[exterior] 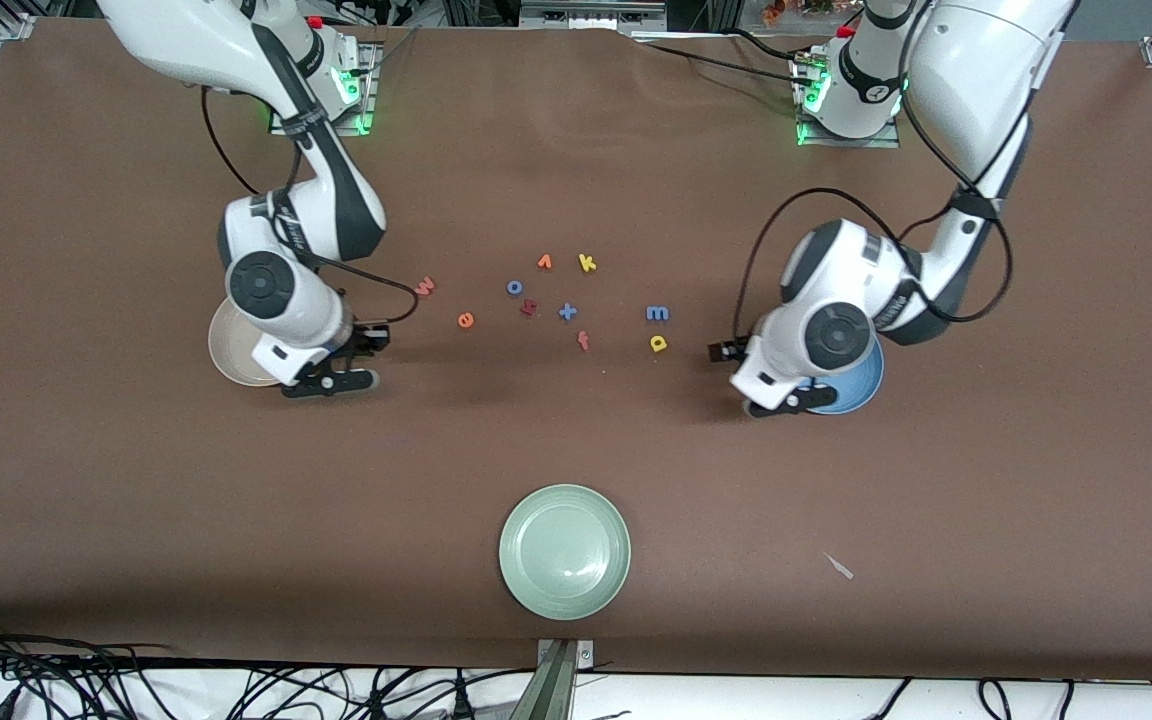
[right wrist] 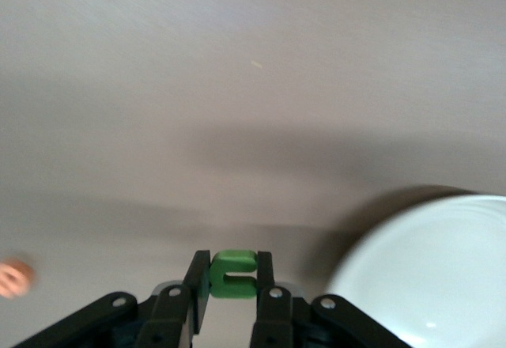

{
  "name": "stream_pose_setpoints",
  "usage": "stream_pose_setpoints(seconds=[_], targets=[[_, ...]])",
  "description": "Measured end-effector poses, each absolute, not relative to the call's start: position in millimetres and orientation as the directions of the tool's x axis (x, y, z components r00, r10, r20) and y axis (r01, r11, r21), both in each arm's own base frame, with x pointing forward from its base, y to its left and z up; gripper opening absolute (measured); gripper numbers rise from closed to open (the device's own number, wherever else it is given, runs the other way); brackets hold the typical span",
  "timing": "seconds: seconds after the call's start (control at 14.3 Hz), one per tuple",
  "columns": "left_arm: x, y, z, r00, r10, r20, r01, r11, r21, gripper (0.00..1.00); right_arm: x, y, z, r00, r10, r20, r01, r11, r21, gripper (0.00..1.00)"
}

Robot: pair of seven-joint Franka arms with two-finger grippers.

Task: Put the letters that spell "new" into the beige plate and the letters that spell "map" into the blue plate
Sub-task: 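Carry the teal letter into the blue plate while the right gripper carries green, then reach the yellow letter with the left gripper while the right releases green, then grasp the yellow letter with the left gripper while the right reaches pink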

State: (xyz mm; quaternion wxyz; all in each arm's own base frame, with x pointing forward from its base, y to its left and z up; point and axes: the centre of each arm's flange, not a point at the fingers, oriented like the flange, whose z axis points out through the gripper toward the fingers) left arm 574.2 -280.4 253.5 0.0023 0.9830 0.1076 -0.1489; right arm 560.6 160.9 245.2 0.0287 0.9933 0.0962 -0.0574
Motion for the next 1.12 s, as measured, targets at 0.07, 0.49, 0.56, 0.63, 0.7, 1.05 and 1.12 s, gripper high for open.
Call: stream_pose_setpoints(seconds=[0.07,0.49,0.56,0.63,0.7,1.05,1.12], targets=[[568.6,-300.4,251.0,0.937,0.219,-0.274,0.224,-0.975,-0.015,1.0,555.7,139.4,245.2,0.971,0.21,-0.112,0.216,-0.975,0.048,0.27],[541.9,-363.2,204.5,0.94,0.236,-0.246,0.248,-0.969,0.019,1.0,531.4,66.5,222.3,0.964,0.25,-0.092,0.256,-0.965,0.063,0.32],[541.1,-364.9,198.5,0.94,0.235,-0.246,0.248,-0.968,0.024,1.0,530.8,65.7,221.7,0.966,0.24,-0.093,0.246,-0.967,0.063,0.32],[540.3,-365.4,193.3,0.94,0.235,-0.248,0.249,-0.968,0.024,1.0,530.6,65.4,222.1,0.972,0.216,-0.094,0.223,-0.973,0.063,0.35],[539.5,-365.1,188.8,0.938,0.236,-0.253,0.249,-0.968,0.022,1.0,530.0,65.7,223.3,0.98,0.174,-0.096,0.18,-0.981,0.066,0.43],[538.7,-364.7,176.7,0.929,0.269,-0.256,0.283,-0.959,0.018,0.76,518.7,121.8,245.6,0.989,-0.123,-0.08,-0.118,-0.991,0.062,0.94],[538.7,-365.5,174.6,0.926,0.28,-0.253,0.295,-0.955,0.02,0.76,514.2,137.8,248.3,0.981,-0.179,-0.08,-0.174,-0.983,0.062,1.0]])
